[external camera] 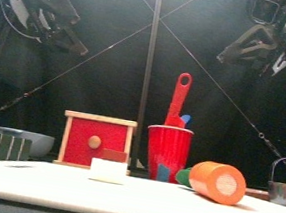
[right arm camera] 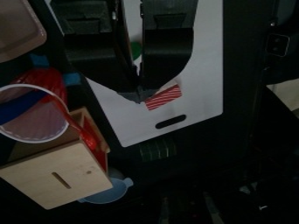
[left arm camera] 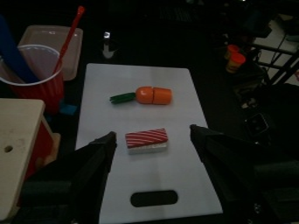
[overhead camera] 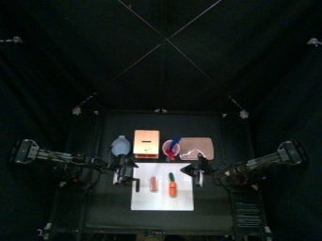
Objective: Place carrot into bowl
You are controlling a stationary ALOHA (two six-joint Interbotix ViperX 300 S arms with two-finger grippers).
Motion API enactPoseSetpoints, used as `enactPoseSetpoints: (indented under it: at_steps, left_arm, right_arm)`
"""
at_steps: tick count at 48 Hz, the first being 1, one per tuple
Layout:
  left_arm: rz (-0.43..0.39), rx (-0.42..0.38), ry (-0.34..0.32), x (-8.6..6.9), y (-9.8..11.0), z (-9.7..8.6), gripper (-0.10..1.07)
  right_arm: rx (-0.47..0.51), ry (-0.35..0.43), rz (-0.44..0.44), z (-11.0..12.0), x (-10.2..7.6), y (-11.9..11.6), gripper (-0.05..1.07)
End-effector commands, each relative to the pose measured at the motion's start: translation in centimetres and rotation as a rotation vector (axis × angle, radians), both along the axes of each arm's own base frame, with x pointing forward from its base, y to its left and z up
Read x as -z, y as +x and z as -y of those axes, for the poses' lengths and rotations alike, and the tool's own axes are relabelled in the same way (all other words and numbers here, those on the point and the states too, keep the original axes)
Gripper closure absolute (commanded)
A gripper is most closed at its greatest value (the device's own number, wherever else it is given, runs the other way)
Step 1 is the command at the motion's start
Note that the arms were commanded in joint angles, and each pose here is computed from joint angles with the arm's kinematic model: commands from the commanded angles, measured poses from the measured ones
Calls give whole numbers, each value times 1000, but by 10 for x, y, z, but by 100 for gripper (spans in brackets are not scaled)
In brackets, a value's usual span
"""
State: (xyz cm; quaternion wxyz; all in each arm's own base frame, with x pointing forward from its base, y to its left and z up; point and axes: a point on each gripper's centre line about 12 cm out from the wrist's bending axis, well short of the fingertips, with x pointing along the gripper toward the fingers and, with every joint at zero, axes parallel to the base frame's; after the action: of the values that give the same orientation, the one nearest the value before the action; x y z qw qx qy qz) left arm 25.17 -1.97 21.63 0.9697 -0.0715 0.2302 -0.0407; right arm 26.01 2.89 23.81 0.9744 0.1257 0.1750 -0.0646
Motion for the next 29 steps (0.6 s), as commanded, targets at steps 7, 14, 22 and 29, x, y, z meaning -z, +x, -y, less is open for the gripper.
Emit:
enactPoseSetpoints:
  at_steps: [7,14,22,29]
  left_arm:
    - [27,-22,-33,-9,4,-3,-1]
    - [61,-10,-17,-21,10,-2,-1]
    - [127,29,-26,-41,17,2,-1]
    - [171,63,-21,-54,22,6,-1]
  right_arm:
    - [57,77,-94,-1,21,7,61]
    - [25,68,-56,-9,6,15,61]
    - [39,145,-27,-13,-9,21,61]
    - [35,175,3,-16,-22,25,61]
